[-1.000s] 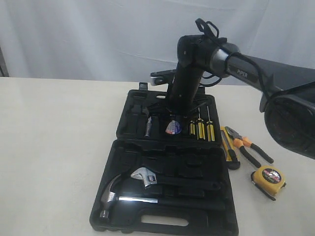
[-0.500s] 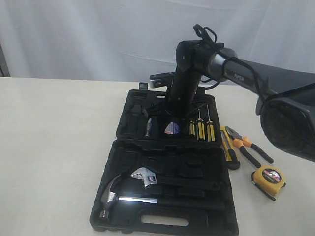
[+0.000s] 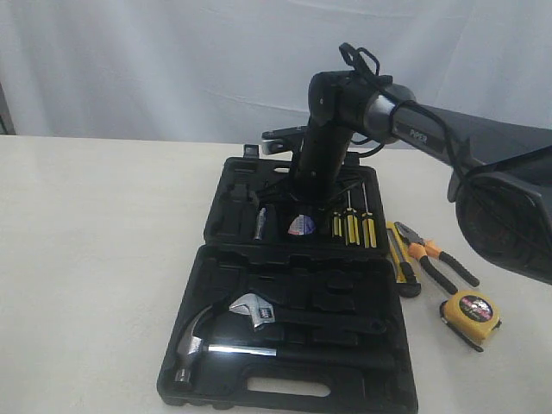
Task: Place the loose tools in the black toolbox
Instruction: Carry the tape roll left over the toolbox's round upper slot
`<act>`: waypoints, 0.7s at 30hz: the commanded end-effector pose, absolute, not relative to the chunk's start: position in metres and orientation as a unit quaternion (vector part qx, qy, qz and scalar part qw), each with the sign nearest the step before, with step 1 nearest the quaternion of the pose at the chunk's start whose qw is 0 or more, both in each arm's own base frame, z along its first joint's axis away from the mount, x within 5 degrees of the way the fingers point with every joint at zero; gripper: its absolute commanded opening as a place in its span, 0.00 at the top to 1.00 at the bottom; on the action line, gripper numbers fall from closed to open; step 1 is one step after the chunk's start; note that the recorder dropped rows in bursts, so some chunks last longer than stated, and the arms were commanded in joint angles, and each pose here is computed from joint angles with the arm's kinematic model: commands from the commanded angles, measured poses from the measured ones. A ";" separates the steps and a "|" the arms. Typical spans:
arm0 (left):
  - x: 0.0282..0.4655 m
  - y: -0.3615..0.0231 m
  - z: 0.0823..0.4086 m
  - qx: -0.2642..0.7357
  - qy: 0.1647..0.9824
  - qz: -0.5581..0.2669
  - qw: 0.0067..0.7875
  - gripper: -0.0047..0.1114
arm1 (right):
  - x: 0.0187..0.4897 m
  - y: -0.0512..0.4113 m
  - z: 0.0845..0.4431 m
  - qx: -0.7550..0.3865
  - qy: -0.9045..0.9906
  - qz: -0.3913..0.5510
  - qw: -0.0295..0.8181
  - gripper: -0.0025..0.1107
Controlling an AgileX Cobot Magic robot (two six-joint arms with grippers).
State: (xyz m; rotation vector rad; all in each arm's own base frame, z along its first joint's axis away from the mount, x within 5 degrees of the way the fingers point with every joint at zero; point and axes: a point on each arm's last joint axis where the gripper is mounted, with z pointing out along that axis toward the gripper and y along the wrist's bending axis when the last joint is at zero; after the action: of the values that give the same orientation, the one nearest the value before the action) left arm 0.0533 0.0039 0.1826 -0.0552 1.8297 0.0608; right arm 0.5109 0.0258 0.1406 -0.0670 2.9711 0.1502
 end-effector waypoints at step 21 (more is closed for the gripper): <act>0.053 0.004 0.182 -0.024 0.791 0.023 0.611 0.96 | 0.513 0.025 0.173 -0.036 0.989 0.045 0.137 0.33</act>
State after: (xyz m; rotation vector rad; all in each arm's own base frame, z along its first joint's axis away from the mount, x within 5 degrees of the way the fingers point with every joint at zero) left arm 0.0533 0.0039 0.1826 -0.0552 1.8297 0.0608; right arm 0.5136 0.0284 0.1547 -0.0888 2.9067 0.1541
